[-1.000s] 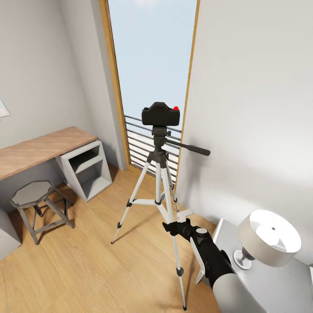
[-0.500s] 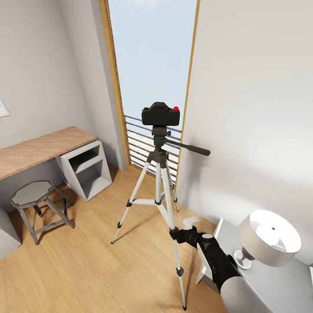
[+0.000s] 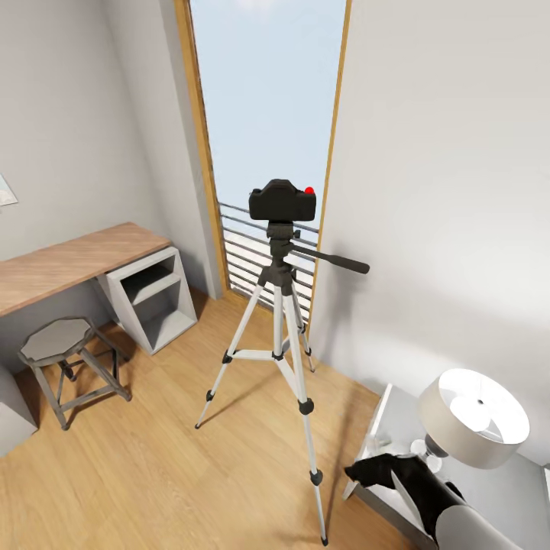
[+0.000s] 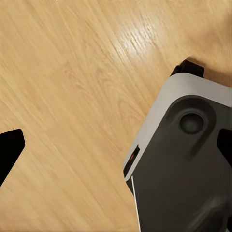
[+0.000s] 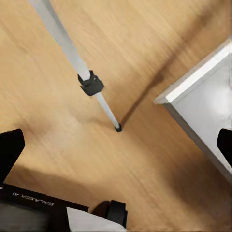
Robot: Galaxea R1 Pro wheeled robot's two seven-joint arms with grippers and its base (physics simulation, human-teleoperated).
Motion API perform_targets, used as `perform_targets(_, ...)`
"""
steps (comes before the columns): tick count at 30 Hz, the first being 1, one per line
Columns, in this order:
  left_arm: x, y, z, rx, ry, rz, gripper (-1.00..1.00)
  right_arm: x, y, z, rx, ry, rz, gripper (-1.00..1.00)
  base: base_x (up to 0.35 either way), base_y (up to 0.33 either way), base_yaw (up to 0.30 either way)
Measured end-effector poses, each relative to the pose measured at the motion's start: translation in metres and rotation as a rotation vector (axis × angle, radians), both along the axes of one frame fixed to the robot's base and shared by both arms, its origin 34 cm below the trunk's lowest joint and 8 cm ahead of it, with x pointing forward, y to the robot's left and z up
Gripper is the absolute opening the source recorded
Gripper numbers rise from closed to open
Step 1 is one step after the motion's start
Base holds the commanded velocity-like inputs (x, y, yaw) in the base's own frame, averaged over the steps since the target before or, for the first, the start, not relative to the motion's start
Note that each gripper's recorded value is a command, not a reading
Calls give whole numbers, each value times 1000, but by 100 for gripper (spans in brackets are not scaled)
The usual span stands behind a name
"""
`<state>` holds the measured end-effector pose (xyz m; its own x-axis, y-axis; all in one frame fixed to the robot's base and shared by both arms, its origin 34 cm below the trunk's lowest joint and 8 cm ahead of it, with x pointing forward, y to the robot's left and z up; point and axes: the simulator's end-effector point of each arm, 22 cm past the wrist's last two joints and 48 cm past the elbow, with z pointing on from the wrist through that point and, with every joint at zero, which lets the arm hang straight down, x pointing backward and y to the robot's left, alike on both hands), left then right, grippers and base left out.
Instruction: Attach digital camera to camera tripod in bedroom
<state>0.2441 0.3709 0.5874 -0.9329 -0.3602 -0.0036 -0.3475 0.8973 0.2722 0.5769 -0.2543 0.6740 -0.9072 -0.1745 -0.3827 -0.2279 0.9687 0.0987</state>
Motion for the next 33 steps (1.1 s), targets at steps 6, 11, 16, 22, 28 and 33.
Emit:
perform_targets(6,5,-1,0,5,-23,4,100,-47,-41,-25,-49,113,-27,100,0,0,0)
perform_targets(11,12,-5,-1,9,-57,6,100,-101,-64,-45,-71,229,-51,100,0,0,0)
perform_targets(16,14,-14,-2,1,-68,7,100,-133,-70,-55,-72,283,-59,100,0,0,0)
perform_targets(22,15,-17,-3,-3,-73,9,100,-156,-72,-60,-69,326,-66,100,0,0,0)
perform_targets(28,15,-23,-3,-9,-72,9,100,-158,-72,-60,-68,330,-68,100,0,0,0)
perform_targets(33,15,-27,-4,-15,-72,9,100,-157,-72,-60,-68,330,-70,100,0,0,0)
